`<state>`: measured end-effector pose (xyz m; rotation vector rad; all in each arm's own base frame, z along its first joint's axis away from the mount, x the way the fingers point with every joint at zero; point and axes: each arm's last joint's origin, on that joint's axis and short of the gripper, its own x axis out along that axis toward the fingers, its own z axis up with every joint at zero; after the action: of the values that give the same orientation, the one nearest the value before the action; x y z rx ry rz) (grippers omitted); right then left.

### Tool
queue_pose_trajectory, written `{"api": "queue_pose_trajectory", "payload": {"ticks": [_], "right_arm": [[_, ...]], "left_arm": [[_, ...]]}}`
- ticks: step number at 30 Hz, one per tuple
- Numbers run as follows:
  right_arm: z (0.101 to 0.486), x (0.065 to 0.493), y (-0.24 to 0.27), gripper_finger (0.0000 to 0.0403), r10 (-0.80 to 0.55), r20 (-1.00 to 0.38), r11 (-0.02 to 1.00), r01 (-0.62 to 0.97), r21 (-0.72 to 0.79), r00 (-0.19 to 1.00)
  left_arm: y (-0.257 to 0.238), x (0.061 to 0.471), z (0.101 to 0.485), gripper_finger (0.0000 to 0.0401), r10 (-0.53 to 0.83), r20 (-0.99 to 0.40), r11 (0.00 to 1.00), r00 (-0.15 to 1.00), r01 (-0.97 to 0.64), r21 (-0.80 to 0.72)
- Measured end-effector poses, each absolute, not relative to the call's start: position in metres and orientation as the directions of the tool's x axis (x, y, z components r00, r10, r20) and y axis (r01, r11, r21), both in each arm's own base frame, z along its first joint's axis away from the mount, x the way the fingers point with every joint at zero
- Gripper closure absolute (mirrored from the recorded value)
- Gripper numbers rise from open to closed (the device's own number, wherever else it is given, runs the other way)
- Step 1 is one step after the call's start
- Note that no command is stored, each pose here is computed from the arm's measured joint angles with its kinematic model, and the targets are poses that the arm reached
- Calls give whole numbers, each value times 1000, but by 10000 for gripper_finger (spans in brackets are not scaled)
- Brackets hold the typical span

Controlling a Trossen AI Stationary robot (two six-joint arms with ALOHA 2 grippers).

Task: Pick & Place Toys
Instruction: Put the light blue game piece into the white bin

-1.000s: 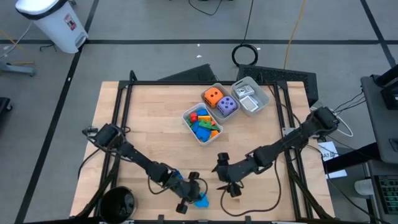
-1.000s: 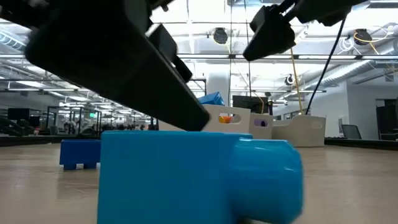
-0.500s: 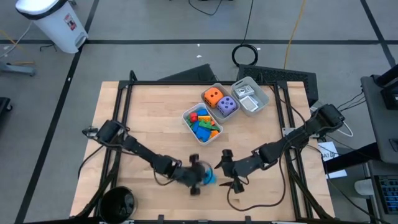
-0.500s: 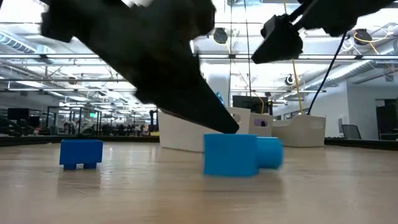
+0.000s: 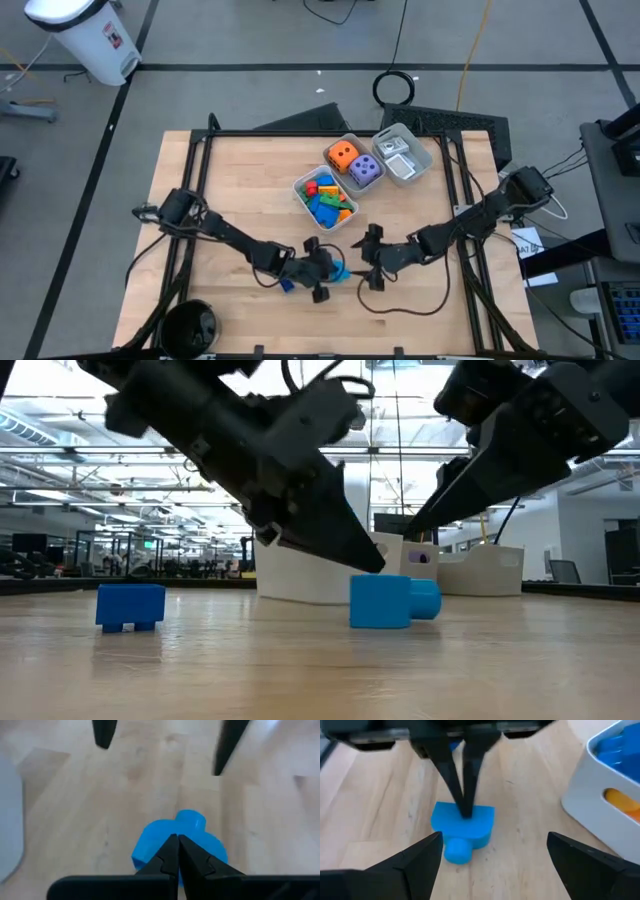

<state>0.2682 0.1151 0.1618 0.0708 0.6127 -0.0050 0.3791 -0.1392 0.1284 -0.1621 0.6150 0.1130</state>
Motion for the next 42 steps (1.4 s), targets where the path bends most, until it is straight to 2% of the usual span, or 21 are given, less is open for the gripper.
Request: {"api": "queue_pose_trajectory", "payload": {"ticks": [6,10,18,26,30,35,42], "right_arm": [[140,273,121,90,61,-541,995,-7,101,839],[121,279,131,106,81,-546,995,-32,99,834],[102,286,134,123,65,-583,994,-2,108,810],[103,289,135,147,70,-548,993,-8,115,834],[103,289,135,171,47,-546,996,5,92,836],[102,288,134,212,42,-556,996,7,86,830],[102,288,134,285,42,-555,997,-3,71,831]], "left_arm": [[-137,377,156,388,109,-515,981,850,-175,-81],[-134,376,155,397,132,-522,982,843,-181,-44],[-131,374,151,370,149,-563,973,813,-221,-61],[-131,374,151,392,149,-562,974,814,-219,-58],[-131,374,152,395,149,-562,973,814,-221,-61],[-131,374,152,370,148,-561,973,815,-221,-63],[-131,374,152,362,149,-560,973,815,-222,-64]]}}
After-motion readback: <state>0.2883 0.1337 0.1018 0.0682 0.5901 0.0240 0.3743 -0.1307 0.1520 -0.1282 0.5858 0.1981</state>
